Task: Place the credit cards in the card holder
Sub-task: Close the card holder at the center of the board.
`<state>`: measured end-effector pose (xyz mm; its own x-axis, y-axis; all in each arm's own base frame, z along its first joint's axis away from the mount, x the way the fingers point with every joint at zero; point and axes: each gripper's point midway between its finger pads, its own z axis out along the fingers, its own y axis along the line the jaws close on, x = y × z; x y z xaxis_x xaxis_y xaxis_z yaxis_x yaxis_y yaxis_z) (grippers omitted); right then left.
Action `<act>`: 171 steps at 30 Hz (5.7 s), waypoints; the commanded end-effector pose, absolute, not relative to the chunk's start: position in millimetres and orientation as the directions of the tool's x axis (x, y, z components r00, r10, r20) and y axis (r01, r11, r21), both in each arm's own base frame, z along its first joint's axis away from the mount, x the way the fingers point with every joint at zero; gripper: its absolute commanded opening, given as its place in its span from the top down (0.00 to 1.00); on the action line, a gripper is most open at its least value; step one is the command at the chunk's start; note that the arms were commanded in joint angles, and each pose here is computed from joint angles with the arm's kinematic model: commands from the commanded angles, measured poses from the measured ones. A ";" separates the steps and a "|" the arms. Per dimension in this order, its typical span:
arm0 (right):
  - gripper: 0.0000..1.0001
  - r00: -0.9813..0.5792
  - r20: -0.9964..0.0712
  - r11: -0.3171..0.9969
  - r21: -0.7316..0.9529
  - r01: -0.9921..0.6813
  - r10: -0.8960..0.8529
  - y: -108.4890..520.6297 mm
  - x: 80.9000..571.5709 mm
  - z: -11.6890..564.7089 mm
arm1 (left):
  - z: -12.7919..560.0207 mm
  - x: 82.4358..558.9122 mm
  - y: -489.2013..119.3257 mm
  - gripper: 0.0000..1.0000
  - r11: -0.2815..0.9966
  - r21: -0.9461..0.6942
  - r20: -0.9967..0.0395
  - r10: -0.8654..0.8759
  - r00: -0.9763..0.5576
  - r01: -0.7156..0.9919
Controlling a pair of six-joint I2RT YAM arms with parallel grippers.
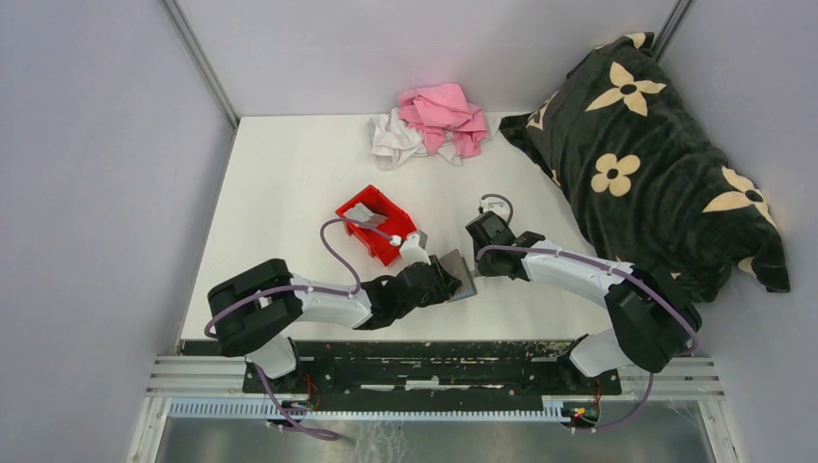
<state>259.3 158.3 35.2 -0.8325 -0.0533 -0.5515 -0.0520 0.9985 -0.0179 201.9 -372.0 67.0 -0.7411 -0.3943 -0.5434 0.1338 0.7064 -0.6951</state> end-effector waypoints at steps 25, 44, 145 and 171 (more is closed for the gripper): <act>0.56 -0.800 -0.600 0.997 0.058 -0.050 -0.005 170.2 284.4 65.2 | 19.5 197.3 -381.9 0.73 0.872 -0.484 -0.535 -0.227 -0.814 0.075; 0.70 -0.820 -0.572 0.994 0.087 -0.069 -0.007 180.4 288.4 60.8 | 16.3 196.8 -380.2 0.74 0.883 -0.463 -0.537 -0.215 -0.815 0.072; 0.98 -0.856 -0.510 0.964 0.178 -0.200 -0.084 212.5 278.6 71.9 | 88.4 218.8 -374.5 0.53 0.855 -0.514 -0.626 -0.318 -0.712 0.069; 0.99 -0.848 -0.501 0.952 0.136 -0.275 -0.173 232.2 276.3 69.1 | 36.2 218.6 -321.4 0.54 0.949 -0.315 -0.686 -0.241 -0.687 -0.019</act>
